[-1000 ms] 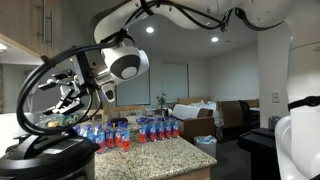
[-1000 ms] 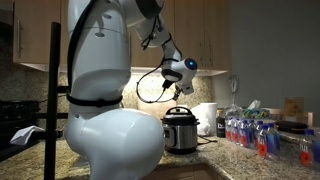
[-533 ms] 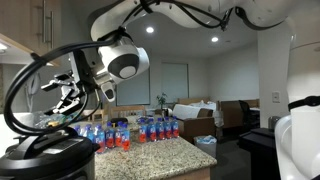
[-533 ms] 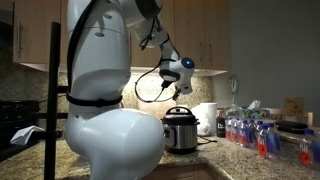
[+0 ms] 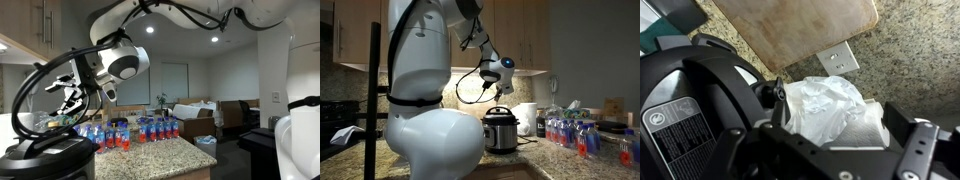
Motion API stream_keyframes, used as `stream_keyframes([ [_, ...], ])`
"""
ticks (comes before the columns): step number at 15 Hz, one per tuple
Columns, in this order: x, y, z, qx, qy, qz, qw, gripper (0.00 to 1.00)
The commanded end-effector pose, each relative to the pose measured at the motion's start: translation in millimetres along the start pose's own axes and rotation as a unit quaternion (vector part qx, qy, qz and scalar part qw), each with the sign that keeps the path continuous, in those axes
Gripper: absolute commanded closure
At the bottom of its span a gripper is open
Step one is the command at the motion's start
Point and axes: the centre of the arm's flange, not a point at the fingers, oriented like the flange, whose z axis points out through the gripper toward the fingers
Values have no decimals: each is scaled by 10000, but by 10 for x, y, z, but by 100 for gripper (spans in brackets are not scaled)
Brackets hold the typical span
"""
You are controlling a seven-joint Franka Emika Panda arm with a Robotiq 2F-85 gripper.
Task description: Uncover the cooker and put the lid on the counter
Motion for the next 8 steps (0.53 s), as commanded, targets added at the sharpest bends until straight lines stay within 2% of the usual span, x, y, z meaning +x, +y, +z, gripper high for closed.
stream_keyframes([
  [1, -23, 19, -28, -143, 158, 171, 9996, 0],
  [4, -23, 57, -15, -258, 211, 369, 9988, 0],
  [8, -9, 71, -8, -166, 421, 576, 9973, 0],
])
